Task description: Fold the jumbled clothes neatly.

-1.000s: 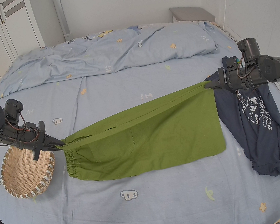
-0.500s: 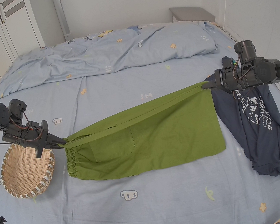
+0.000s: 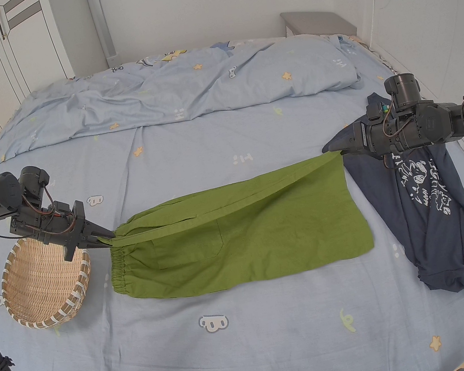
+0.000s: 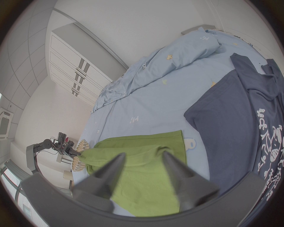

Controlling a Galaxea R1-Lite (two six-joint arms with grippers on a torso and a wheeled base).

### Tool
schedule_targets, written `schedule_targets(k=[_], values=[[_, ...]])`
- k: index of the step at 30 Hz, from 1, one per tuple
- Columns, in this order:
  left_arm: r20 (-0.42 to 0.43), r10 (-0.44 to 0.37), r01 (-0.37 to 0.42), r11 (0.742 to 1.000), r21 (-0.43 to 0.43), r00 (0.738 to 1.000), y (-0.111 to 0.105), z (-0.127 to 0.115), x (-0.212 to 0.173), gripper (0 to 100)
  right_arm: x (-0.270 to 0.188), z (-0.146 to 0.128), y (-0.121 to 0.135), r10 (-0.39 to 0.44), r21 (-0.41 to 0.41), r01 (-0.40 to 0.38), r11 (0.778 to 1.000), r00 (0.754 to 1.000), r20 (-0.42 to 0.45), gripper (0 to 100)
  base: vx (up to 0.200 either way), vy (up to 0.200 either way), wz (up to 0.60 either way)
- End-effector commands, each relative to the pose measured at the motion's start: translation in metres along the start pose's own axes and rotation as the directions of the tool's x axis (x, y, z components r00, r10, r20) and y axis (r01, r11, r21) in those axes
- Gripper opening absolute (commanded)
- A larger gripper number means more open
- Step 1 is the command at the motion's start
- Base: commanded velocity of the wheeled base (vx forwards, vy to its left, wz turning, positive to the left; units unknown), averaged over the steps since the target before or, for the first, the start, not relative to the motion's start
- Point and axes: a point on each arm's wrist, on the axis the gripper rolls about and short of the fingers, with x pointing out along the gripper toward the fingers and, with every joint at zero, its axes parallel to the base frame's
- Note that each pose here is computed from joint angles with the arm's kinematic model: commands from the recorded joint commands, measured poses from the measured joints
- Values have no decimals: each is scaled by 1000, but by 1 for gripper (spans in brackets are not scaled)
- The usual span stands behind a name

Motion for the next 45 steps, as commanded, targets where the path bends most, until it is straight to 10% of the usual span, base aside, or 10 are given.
schedule_targets(k=[1, 29, 45], values=[[2, -3, 3, 1000, 0, 1000, 2, 3, 2, 100, 7, -1, -3, 4, 1, -4, 1000, 1000, -8, 100, 0, 0, 0], [51, -139, 119, 950, 288, 989, -38, -49, 3, 100, -59, -60, 13, -16, 61, 19, 998, 999, -48, 100, 0, 0, 0], [194, -244, 224, 967, 119, 950, -11, 4, 66, 100, -80, -71, 25, 18, -10, -17, 1000, 998, 56, 100, 0, 0, 0]])
